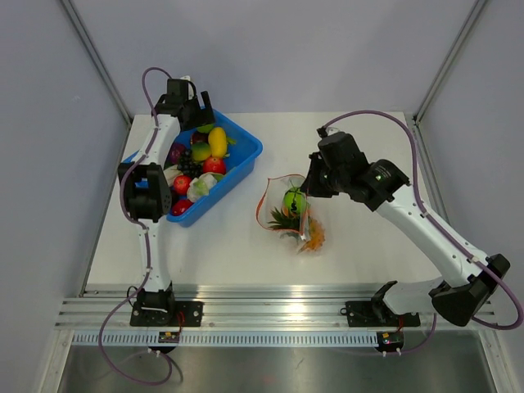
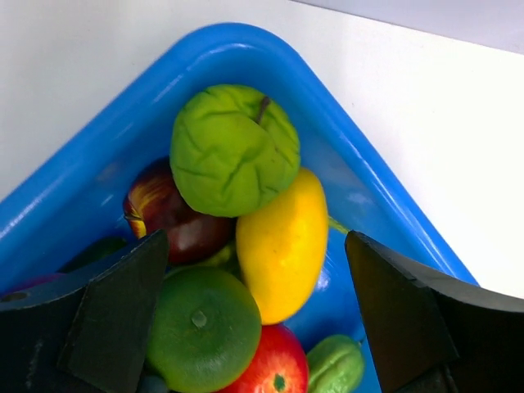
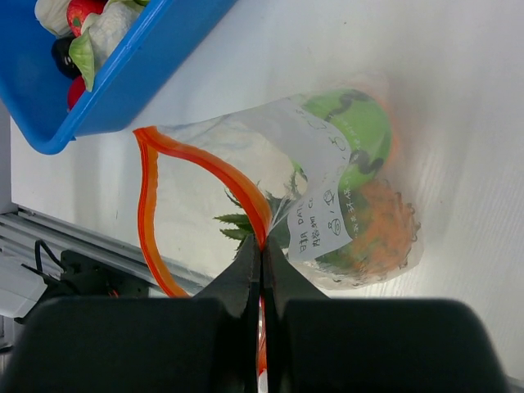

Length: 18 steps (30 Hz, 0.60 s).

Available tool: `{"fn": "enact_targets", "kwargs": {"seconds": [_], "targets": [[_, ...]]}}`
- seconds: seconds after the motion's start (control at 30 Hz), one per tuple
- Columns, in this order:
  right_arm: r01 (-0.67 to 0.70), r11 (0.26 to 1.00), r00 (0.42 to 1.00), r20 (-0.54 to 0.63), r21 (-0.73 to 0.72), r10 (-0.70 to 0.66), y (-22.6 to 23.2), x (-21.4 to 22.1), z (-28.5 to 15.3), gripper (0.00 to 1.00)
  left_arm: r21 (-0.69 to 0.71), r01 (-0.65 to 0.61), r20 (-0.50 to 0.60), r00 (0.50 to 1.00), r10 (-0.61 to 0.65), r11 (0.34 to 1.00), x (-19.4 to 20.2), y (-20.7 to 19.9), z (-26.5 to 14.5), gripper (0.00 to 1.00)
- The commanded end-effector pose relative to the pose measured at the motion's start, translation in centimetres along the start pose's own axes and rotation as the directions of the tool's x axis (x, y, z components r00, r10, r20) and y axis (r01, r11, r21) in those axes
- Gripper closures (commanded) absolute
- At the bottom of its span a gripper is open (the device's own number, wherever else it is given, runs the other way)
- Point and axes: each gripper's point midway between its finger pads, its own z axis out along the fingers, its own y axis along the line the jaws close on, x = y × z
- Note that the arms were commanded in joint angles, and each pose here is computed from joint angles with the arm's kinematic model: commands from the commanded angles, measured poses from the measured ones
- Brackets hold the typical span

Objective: Place the food in the zip-top bag and seal the zipper
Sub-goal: Pick up the fake fruit from the bin.

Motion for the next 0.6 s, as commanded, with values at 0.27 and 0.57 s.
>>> {"fn": "enact_targets", "kwargs": {"seconds": [0.27,0.57], "targets": [[0.001,0.999,0.999,0.044,-0.042,0.000,1.6,-1.8,-0.5,1.00,-0.012,-0.009,0.149,0.989,0.011,1.000,-4.0,0.5,2.7,0.08],[-0.002,0.999,1.000,0.031,-0.034,0.003,1.5,-1.5,0.0,1.00,0.015,0.017,0.156,0.988,-0.019,1.000,-3.8,0.3,4.1,0.13]]}}
